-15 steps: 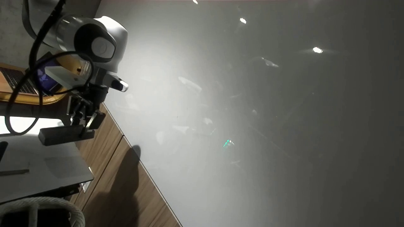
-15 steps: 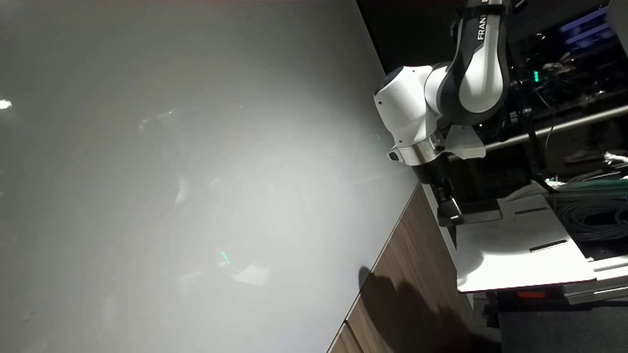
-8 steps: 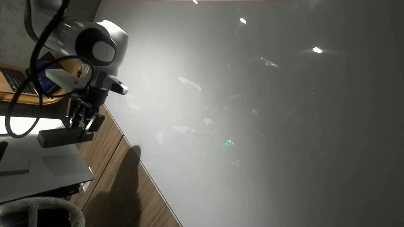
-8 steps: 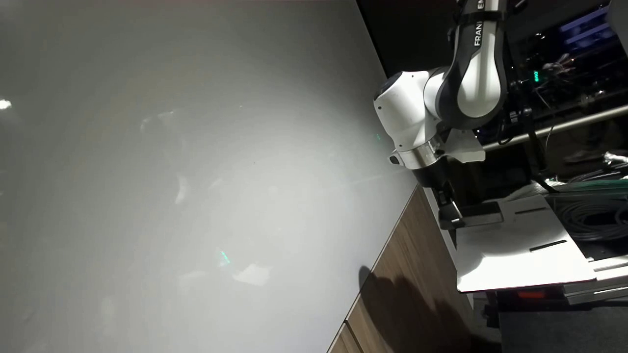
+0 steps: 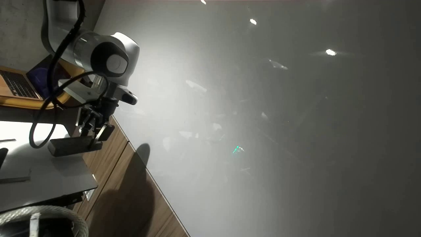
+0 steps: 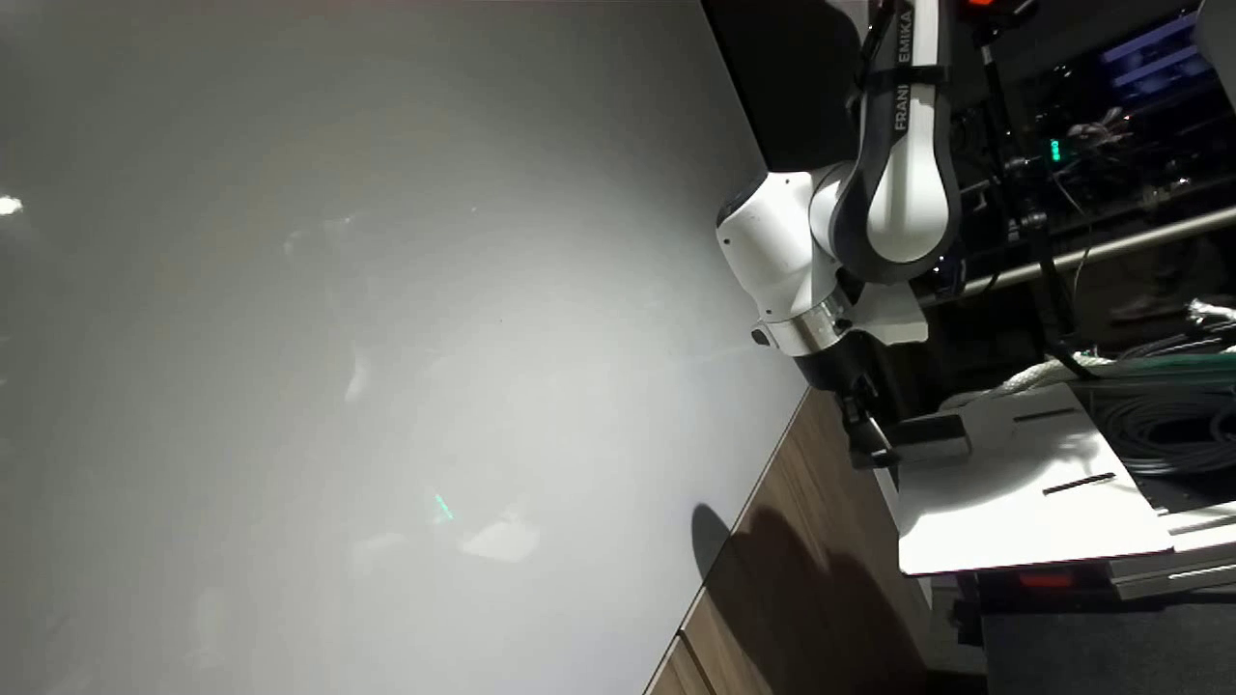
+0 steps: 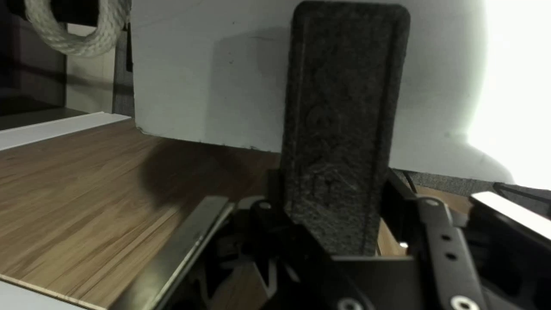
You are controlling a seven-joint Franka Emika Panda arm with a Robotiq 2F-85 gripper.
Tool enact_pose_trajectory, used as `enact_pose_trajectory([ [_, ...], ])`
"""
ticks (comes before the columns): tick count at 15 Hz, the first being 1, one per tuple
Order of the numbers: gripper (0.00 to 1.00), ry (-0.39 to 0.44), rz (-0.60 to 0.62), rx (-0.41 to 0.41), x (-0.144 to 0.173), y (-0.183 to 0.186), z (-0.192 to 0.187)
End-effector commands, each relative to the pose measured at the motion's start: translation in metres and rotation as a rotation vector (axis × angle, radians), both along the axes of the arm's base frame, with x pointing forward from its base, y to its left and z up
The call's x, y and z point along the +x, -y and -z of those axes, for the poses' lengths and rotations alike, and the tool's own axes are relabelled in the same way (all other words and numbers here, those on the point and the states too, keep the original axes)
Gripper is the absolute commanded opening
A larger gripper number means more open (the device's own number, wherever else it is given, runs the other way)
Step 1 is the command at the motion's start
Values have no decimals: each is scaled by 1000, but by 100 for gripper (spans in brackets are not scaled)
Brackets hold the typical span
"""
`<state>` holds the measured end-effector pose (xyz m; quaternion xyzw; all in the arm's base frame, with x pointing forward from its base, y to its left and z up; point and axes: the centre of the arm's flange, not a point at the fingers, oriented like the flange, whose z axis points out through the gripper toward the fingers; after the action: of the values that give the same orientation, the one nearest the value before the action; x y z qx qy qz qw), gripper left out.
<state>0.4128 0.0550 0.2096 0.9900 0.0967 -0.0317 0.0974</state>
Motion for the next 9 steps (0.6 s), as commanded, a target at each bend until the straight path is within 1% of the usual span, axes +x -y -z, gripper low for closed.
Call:
enact_pose_trajectory([
  [1, 31, -19, 13, 15, 2, -4, 19],
  [3, 31, -28, 8, 19, 2, -7, 23],
  [8, 31, -21, 2, 27, 5, -9, 24],
  [9, 45, -21, 4, 27, 6, -9, 24],
])
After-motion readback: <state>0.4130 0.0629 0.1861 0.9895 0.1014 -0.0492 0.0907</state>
